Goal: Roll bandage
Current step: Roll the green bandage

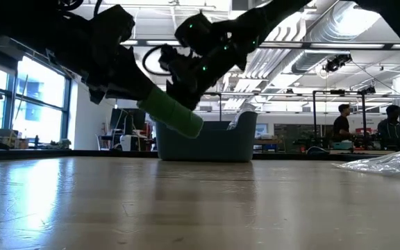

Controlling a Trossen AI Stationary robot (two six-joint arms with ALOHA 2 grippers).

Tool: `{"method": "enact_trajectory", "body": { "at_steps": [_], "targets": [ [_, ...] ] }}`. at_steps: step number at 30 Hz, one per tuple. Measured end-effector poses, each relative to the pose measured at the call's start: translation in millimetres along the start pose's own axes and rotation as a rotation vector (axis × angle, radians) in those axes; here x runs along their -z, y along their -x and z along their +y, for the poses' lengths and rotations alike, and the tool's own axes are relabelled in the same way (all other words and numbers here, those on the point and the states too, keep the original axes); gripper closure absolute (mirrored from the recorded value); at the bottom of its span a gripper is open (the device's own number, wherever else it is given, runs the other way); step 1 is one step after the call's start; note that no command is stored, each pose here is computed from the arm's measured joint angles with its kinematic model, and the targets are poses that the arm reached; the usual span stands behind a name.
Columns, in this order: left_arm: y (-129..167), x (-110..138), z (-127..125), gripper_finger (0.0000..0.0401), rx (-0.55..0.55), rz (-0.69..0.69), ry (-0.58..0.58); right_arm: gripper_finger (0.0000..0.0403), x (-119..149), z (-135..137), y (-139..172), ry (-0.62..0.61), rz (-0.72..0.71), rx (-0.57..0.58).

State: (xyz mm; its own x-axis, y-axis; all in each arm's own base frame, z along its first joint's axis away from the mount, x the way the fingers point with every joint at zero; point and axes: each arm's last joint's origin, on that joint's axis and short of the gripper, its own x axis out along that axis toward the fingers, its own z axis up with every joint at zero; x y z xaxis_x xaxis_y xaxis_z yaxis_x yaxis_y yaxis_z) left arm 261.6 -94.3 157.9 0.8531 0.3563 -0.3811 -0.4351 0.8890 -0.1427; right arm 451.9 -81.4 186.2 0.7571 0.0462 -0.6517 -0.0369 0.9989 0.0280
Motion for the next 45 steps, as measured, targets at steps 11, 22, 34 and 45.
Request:
{"method": "enact_trajectory", "body": {
  "at_steps": [11, 22, 34, 45],
  "targets": [
    [-0.1, 10.9, -6.7, 0.0392, 0.067, 0.060, 0.051, 0.0251, 14.6, -0.5, -13.3, -0.015, 0.051, -0.124],
    [0.1, 10.4, -8.1, 0.0391, 0.094, 0.070, 0.065, 0.0229, 13.3, -12.6, 12.6, -0.074, 0.057, -0.431],
    [0.9, 6.6, -16.4, 0.0391, 0.267, 0.105, 0.140, 0.0229, 10.4, -26.3, 10.9, -0.112, 0.066, -0.086],
    [0.0, 2.8, -13.3, 0.0391, 0.142, 0.000, 0.099, 0.0238, 0.5, 11.8, 104.9, 0.202, 0.310, -0.182]
  ]
}}
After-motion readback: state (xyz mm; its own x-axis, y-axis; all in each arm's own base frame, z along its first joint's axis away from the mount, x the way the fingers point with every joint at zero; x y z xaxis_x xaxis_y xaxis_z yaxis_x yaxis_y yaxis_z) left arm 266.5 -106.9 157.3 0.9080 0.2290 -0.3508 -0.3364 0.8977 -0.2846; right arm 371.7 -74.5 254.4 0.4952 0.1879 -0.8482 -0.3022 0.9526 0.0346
